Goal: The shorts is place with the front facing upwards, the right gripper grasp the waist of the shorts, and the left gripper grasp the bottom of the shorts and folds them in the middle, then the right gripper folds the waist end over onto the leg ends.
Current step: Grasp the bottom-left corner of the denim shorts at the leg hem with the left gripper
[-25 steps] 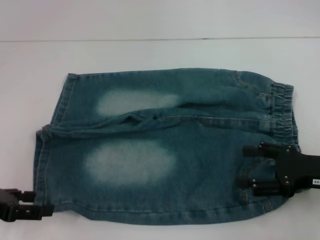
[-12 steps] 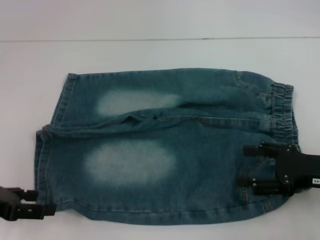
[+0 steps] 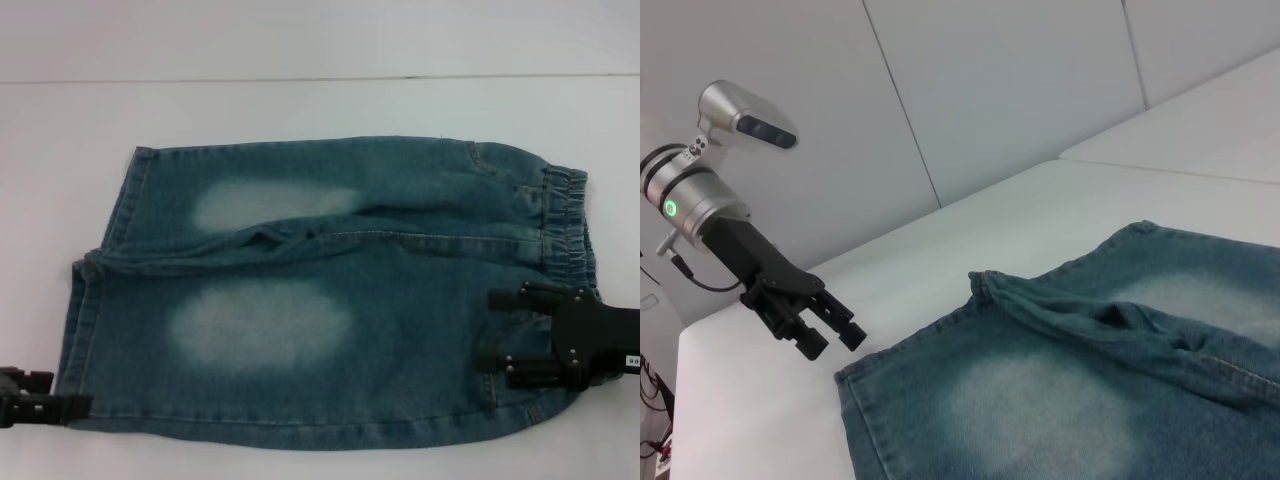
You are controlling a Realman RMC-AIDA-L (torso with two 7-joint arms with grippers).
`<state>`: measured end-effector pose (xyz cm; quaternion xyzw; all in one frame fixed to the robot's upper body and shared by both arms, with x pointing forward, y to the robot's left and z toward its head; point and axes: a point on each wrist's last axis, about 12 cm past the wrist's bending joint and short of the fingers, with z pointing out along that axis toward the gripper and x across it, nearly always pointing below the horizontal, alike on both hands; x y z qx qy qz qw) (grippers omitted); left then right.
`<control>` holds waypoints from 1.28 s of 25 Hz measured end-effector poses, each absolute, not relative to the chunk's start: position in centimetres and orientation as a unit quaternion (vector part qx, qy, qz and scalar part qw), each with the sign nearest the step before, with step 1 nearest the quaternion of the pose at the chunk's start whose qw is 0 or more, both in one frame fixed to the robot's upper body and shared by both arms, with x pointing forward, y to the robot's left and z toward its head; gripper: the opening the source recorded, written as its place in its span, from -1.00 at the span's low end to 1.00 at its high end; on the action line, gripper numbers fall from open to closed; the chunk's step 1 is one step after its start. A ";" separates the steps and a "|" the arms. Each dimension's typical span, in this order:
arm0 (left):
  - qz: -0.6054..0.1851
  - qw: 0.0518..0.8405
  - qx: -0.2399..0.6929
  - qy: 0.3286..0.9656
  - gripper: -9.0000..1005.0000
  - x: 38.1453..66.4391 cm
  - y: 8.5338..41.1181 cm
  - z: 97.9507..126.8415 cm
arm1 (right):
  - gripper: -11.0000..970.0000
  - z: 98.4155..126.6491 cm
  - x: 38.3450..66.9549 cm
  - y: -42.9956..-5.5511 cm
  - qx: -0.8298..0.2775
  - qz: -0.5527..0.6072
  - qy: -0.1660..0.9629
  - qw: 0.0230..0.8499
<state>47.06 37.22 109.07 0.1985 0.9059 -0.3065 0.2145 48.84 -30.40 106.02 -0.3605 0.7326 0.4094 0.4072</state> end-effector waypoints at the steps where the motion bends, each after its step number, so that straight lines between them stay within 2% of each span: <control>1: -0.306 0.214 0.196 0.907 0.71 47.1 37.3 109.2 | 0.95 106.1 48.9 -30.4 -0.361 0.409 0.732 0.407; 13: -0.303 0.199 0.185 0.913 0.73 47.3 36.9 110.2 | 0.95 105.9 48.4 -30.5 -0.361 0.411 0.731 0.408; 23: -0.296 0.163 0.186 0.923 0.71 47.5 36.3 109.2 | 0.95 106.0 48.4 -30.4 -0.365 0.412 0.729 0.407; 32: -0.279 0.167 0.185 0.928 0.72 47.9 36.4 109.0 | 0.95 105.9 48.4 -30.4 -0.366 0.413 0.728 0.406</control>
